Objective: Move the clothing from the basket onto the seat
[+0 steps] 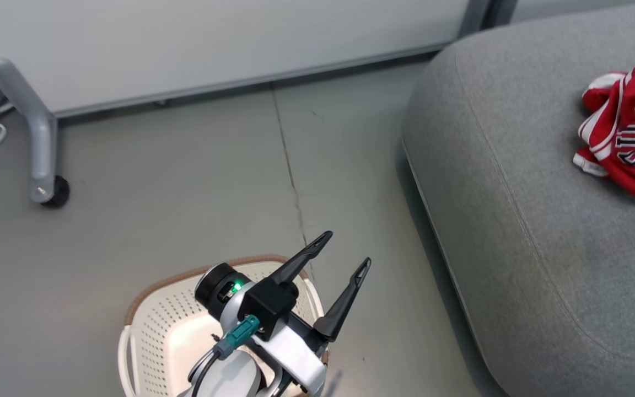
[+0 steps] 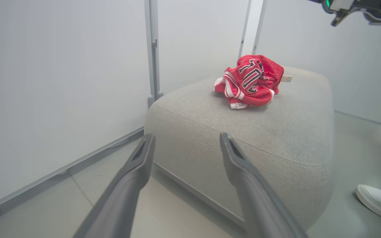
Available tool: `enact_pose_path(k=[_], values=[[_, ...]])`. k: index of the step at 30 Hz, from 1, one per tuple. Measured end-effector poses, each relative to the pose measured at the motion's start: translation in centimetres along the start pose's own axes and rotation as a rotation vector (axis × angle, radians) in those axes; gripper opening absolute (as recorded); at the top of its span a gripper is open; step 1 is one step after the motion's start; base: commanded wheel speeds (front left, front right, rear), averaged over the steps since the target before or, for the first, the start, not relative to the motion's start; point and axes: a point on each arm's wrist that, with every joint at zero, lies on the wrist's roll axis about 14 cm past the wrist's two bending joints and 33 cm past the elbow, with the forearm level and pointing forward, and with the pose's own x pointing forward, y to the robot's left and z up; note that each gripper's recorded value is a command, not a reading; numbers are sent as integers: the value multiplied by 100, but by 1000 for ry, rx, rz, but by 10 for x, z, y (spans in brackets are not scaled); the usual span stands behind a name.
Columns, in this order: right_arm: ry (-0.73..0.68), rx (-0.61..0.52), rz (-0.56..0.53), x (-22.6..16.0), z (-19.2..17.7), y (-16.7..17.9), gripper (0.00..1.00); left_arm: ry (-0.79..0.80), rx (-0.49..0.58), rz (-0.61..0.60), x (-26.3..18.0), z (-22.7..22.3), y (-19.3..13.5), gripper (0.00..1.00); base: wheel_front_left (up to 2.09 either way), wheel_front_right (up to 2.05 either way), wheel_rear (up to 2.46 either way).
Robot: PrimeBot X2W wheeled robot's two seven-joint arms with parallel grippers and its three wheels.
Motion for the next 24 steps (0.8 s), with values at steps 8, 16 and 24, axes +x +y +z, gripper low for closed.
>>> enact_pose_path(k=[8,16,24], values=[[-176,36,149,-14,41,68,100,-66,48,147,-31,31,21,100,0,0,0],[-291,113,252,-28,58,137,100,-112,79,322,-73,49,48,100,0,0,0],[-257,233,344,-45,37,212,100,-163,93,533,-118,66,80,100,0,0,0]])
